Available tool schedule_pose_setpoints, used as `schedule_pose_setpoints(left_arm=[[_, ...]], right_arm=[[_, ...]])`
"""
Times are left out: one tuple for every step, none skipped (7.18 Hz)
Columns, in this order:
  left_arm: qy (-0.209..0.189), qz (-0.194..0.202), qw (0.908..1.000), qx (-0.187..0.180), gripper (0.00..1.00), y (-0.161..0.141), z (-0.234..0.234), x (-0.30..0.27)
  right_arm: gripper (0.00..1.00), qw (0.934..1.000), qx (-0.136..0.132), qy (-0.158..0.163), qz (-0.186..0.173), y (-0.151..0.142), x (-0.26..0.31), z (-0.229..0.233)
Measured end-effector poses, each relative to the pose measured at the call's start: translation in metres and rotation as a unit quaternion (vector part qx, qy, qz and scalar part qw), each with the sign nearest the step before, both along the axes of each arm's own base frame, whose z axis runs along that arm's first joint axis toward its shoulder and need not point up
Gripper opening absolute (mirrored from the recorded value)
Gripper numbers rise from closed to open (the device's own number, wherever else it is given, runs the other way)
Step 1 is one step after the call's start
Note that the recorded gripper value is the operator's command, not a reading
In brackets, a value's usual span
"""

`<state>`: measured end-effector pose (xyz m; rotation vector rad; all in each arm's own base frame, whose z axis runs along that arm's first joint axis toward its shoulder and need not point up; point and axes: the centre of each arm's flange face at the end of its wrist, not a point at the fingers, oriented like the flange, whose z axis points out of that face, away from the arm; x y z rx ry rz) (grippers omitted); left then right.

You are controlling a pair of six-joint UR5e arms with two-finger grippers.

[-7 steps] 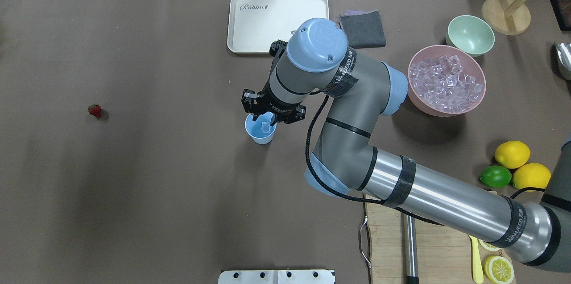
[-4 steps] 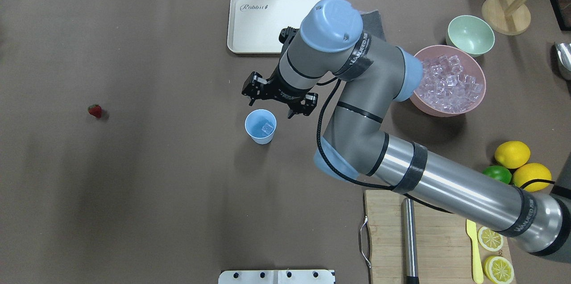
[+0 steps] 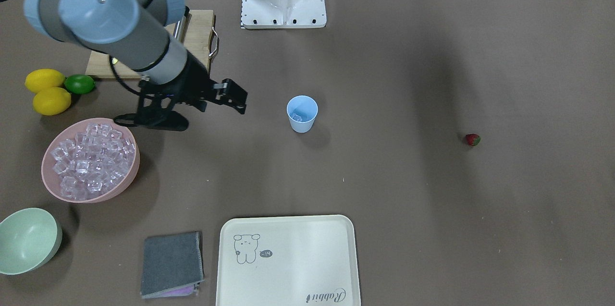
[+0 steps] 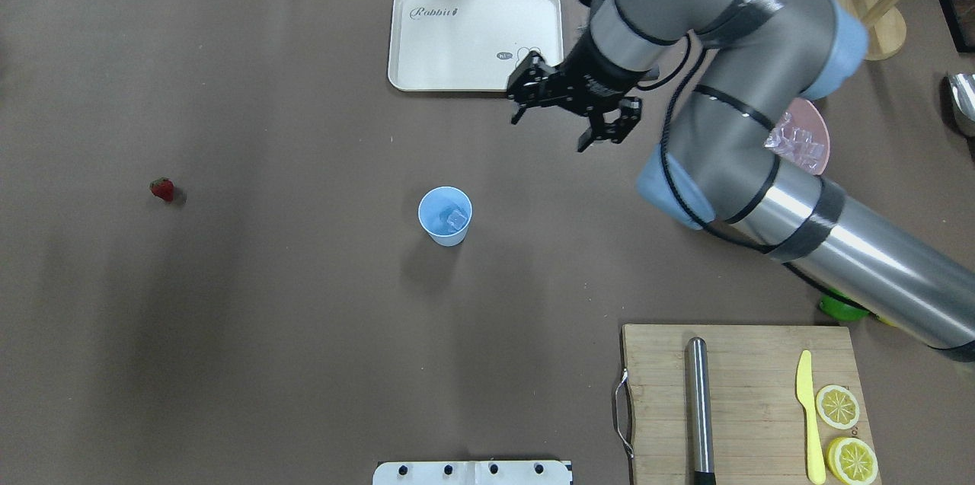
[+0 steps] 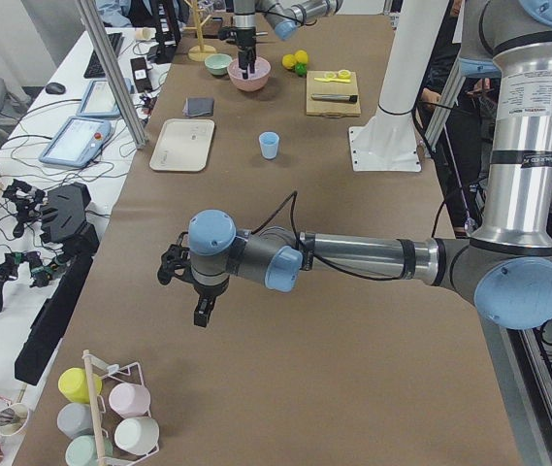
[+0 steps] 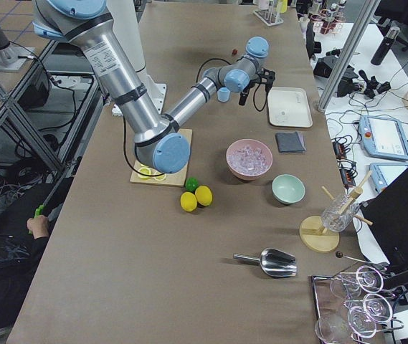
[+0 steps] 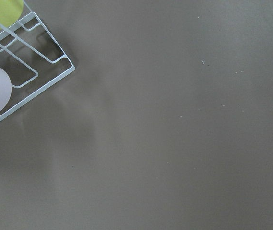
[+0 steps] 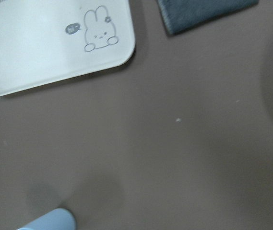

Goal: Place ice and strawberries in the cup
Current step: 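Move the right gripper back down into the pink ice bowl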

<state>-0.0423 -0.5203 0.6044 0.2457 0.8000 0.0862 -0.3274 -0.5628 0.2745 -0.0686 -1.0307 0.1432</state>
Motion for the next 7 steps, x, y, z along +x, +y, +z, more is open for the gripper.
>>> schedule_pose_setpoints(left_arm=[[0.000,0.000,1.0000,0.000,0.98,0.001,0.000,0.000],[0.000,0.000,1.0000,0.000,0.98,0.001,0.000,0.000],[0.000,0.000,1.0000,0.000,0.98,0.001,0.000,0.000],[0.000,0.000,1.0000,0.000,0.98,0.001,0.000,0.000],[0.000,0.000,1.0000,0.001,0.98,0.001,-0.001,0.000],[0.000,0.001,1.0000,0.001,0.98,0.001,0.000,0.000],[0.000,0.001,1.0000,0.001,0.98,0.001,0.000,0.000]], right_arm=[[0.99,0.9987,0.033,0.037,-0.009,-0.013,0.033,0.046],[0.99,0.9948,0.051,0.085,-0.022,-0.023,0.056,0.075],[0.99,0.9873,0.069,0.137,-0.042,-0.028,0.069,0.090],[0.99,0.9770,0.090,0.182,-0.065,-0.030,0.075,0.101],[0.94,0.9668,0.109,0.216,-0.082,-0.033,0.073,0.110],[0.88,0.9583,0.120,0.241,-0.096,-0.037,0.061,0.118],[0.85,0.9524,0.127,0.255,-0.108,-0.037,0.047,0.122]])
